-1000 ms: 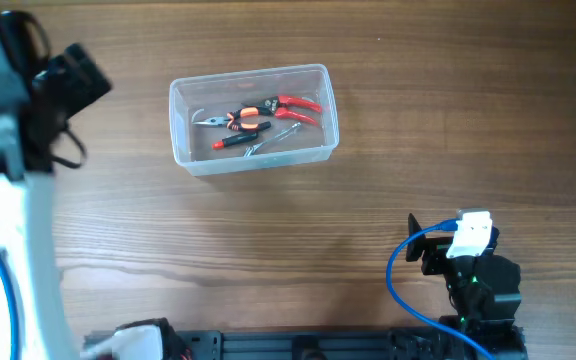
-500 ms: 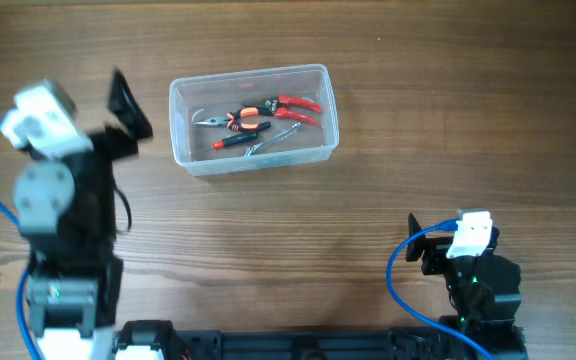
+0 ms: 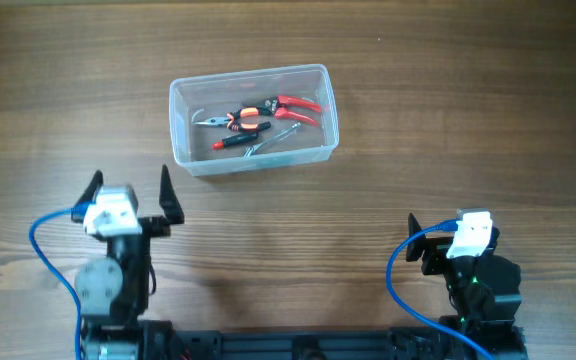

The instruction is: Pack container

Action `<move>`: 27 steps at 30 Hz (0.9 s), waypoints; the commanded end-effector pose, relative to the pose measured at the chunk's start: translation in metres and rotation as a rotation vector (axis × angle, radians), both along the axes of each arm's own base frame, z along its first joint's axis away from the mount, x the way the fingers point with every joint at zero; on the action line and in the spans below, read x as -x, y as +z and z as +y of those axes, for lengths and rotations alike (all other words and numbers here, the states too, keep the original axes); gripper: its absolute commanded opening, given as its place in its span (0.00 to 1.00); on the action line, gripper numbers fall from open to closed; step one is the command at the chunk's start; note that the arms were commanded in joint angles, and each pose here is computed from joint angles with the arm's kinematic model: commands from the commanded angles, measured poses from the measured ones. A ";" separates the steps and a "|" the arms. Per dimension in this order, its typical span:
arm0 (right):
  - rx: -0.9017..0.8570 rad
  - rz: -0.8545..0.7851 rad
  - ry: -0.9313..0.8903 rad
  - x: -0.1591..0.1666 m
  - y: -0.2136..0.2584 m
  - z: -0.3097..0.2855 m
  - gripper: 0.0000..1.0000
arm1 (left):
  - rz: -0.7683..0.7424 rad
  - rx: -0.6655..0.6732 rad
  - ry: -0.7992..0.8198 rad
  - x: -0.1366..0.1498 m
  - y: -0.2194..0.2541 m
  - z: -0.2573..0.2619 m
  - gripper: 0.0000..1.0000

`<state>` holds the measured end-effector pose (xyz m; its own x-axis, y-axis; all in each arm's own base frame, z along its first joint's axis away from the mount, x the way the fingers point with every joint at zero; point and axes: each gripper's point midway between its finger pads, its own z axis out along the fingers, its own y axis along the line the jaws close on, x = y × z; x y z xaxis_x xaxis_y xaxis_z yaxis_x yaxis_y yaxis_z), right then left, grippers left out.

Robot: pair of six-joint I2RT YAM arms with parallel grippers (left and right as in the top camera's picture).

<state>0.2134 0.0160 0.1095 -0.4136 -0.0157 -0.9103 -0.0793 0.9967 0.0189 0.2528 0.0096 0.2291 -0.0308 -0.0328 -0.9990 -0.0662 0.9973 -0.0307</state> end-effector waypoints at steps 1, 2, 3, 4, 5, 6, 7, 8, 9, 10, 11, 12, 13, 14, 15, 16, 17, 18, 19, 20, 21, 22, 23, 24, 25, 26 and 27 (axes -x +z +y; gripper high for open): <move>-0.019 -0.010 0.001 0.000 0.002 0.001 1.00 | -0.003 0.051 -0.022 0.010 -0.007 -0.003 1.00; -0.019 -0.011 0.001 0.000 0.002 0.001 1.00 | 0.009 0.052 -0.023 0.012 -0.011 -0.004 1.00; -0.019 -0.011 0.001 0.000 0.002 0.001 1.00 | 0.019 0.052 -0.023 0.013 -0.013 -0.004 1.00; -0.019 -0.010 0.001 0.000 0.002 0.001 1.00 | 0.036 0.072 -0.021 0.015 -0.018 -0.004 1.00; -0.019 -0.011 0.001 0.000 0.002 0.001 1.00 | 0.051 0.092 -0.020 0.017 -0.022 -0.004 1.00; -0.019 -0.010 0.001 0.000 0.002 0.001 1.00 | 0.069 0.111 -0.018 0.019 -0.027 -0.004 1.00; -0.019 -0.011 0.001 0.000 0.002 0.001 1.00 | 0.086 0.136 -0.014 0.020 -0.033 -0.004 1.00; -0.019 -0.011 0.001 0.000 0.002 0.001 1.00 | 0.101 0.161 -0.011 0.022 -0.039 -0.004 1.00; -0.019 -0.010 0.001 0.000 0.002 0.001 1.00 | 0.112 0.180 -0.008 0.022 -0.044 -0.003 1.00; -0.019 -0.011 0.001 0.000 0.002 0.001 1.00 | 0.117 0.193 -0.006 0.023 -0.048 -0.003 1.00; -0.019 -0.011 0.001 0.000 0.002 0.001 1.00 | 0.122 0.201 -0.004 0.022 -0.054 -0.003 1.00; -0.019 -0.011 0.001 0.000 0.002 0.001 1.00 | 0.128 0.203 -0.004 0.022 -0.059 -0.003 1.00; -0.019 -0.011 0.001 0.000 0.002 0.001 1.00 | 0.136 0.216 -0.001 0.021 -0.065 -0.003 1.00; -0.019 -0.011 0.001 0.000 0.002 0.001 1.00 | 0.146 0.239 0.011 0.021 -0.071 -0.002 1.00; -0.019 -0.011 0.001 0.000 0.002 0.001 1.00 | 0.156 0.265 0.023 0.020 -0.077 -0.001 1.00; -0.019 -0.011 0.001 0.000 0.002 0.001 1.00 | 0.162 0.282 0.033 0.020 -0.081 0.000 1.00; -0.019 -0.011 0.001 0.000 0.002 0.001 1.00 | 0.173 0.295 0.037 0.019 -0.087 0.001 1.00; -0.019 -0.011 0.001 0.000 0.002 0.001 1.00 | 0.169 0.296 0.038 0.019 -0.086 0.001 1.00; -0.019 -0.011 0.001 0.000 0.002 0.001 1.00 | 0.164 0.294 0.048 0.019 -0.085 0.002 1.00; -0.019 -0.011 0.001 0.000 0.002 0.001 1.00 | 0.160 0.293 0.058 0.019 -0.085 0.004 1.00; -0.019 -0.011 0.001 0.000 0.002 0.001 1.00 | 0.159 0.291 0.066 0.019 -0.085 0.006 1.00; -0.019 -0.011 0.001 0.000 0.002 0.001 1.00 | 0.158 0.291 0.073 0.019 -0.085 0.007 1.00; -0.019 -0.010 0.001 0.000 0.002 0.001 1.00 | 0.158 0.291 0.076 0.019 -0.085 0.007 1.00; -0.019 -0.010 0.001 0.000 0.002 0.001 1.00 | 0.158 0.291 0.076 0.019 -0.085 0.007 1.00; -0.019 -0.011 0.001 0.000 0.002 0.001 1.00 | 0.158 0.291 0.075 0.019 -0.085 0.007 1.00; -0.019 -0.011 0.001 0.000 0.002 0.001 1.00 | 0.158 0.292 0.074 0.019 -0.085 0.007 1.00; -0.019 -0.011 0.001 0.000 0.002 0.001 1.00 | 0.160 0.293 0.064 0.019 -0.085 0.005 1.00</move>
